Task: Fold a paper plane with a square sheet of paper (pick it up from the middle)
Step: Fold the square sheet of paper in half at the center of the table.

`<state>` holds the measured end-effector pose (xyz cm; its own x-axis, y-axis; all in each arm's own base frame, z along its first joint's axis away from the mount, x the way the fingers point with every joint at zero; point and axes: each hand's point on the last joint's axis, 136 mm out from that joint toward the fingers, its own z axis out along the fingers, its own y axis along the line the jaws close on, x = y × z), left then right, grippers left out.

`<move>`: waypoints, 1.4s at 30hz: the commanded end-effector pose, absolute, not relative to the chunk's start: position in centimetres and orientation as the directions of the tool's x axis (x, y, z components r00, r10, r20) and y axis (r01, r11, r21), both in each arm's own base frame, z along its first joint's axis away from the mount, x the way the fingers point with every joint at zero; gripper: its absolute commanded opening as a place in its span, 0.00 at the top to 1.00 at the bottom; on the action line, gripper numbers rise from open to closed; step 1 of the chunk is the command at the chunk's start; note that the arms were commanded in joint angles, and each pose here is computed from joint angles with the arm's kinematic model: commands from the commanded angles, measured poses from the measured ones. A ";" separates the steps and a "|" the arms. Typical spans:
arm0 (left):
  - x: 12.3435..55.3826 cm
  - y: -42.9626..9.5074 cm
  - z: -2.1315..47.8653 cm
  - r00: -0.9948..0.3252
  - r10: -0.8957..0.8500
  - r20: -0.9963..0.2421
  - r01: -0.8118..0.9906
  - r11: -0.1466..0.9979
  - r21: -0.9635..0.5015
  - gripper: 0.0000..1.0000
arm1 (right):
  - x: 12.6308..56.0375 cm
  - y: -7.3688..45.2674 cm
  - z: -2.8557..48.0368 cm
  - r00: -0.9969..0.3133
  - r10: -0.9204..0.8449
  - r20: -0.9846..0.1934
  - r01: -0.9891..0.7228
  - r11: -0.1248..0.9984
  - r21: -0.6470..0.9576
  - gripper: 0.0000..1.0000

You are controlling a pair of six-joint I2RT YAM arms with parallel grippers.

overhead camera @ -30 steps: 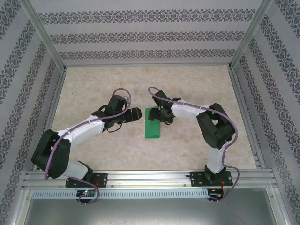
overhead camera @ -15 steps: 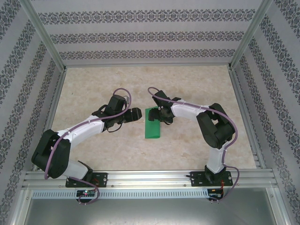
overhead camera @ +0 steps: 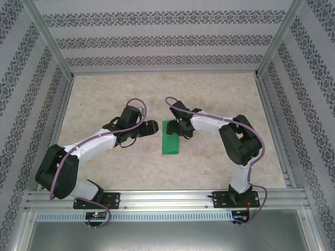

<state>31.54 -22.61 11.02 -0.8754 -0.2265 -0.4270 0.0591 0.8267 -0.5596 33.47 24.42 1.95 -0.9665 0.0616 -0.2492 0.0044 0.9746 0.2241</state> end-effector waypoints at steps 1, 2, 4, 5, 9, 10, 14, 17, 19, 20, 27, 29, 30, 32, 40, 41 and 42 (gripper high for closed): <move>31.1 -23.1 11.3 -0.880 -0.200 -0.430 0.086 0.824 -0.560 0.22 | 33.4 23.7 0.2 -0.969 0.081 -0.235 0.034 0.980 0.198 0.21; 31.1 -23.1 11.3 -0.881 -0.200 -0.429 0.085 0.824 -0.560 0.22 | 33.4 23.7 0.1 -0.968 0.085 -0.234 0.038 0.980 0.196 0.21; 31.1 -23.2 11.4 -0.880 -0.199 -0.430 0.087 0.825 -0.559 0.22 | 33.5 23.9 0.0 -0.970 0.078 -0.232 0.030 0.979 0.204 0.21; 31.1 -23.2 11.5 -0.881 -0.198 -0.431 0.089 0.824 -0.560 0.22 | 33.5 24.1 0.0 -0.970 0.067 -0.232 0.017 0.978 0.209 0.21; 31.1 -23.2 11.3 -0.882 -0.195 -0.429 0.088 0.826 -0.557 0.22 | 33.4 24.3 0.0 -0.974 0.021 -0.224 -0.026 0.979 0.203 0.20; 31.0 -23.2 11.2 -0.883 -0.196 -0.427 0.086 0.826 -0.557 0.22 | 33.4 24.5 0.1 -0.975 0.008 -0.224 -0.039 0.978 0.206 0.19; 31.0 -23.1 11.2 -0.882 -0.196 -0.428 0.086 0.827 -0.556 0.22 | 33.1 24.2 -0.2 -0.976 -0.019 -0.216 -0.060 0.981 0.184 0.19; 31.0 -23.1 11.2 -0.883 -0.198 -0.425 0.084 0.826 -0.557 0.21 | 33.0 23.9 -0.4 -0.977 -0.032 -0.212 -0.067 0.985 0.161 0.19; 31.0 -23.1 11.2 -0.883 -0.195 -0.426 0.085 0.827 -0.556 0.21 | 32.9 23.8 -0.5 -0.978 -0.035 -0.207 -0.067 0.986 0.150 0.19; 31.0 -23.1 11.1 -0.884 -0.195 -0.425 0.085 0.827 -0.556 0.21 | 32.9 23.8 -0.5 -0.978 -0.037 -0.206 -0.069 0.986 0.149 0.19; 31.1 -23.2 11.4 -0.882 -0.198 -0.427 0.086 0.824 -0.560 0.24 | 33.0 23.3 -0.6 -0.977 0.020 -0.211 -0.012 0.989 0.150 0.20; 31.1 -23.2 11.3 -0.884 -0.198 -0.424 0.085 0.823 -0.562 0.24 | 33.1 23.3 -0.8 -0.977 0.040 -0.211 0.004 0.985 0.170 0.21; 31.1 -23.2 11.2 -0.883 -0.198 -0.425 0.085 0.824 -0.561 0.24 | 33.1 23.3 -0.8 -0.977 0.048 -0.208 0.010 0.984 0.177 0.21; 31.0 -23.2 11.3 -0.884 -0.199 -0.423 0.085 0.822 -0.563 0.24 | 33.1 23.3 -0.8 -0.977 0.051 -0.206 0.014 0.984 0.177 0.21; 31.1 -23.3 11.3 -0.883 -0.197 -0.426 0.089 0.821 -0.563 0.24 | 32.9 23.3 -1.2 -0.980 0.040 -0.195 0.007 0.986 0.167 0.20; 31.0 -23.3 11.2 -0.884 -0.196 -0.424 0.087 0.822 -0.563 0.24 | 32.9 23.3 -1.2 -0.980 0.041 -0.195 0.009 0.986 0.165 0.20; 31.0 -23.3 11.2 -0.884 -0.196 -0.425 0.088 0.822 -0.563 0.25 | 32.9 23.3 -1.2 -0.980 0.040 -0.195 0.007 0.986 0.165 0.20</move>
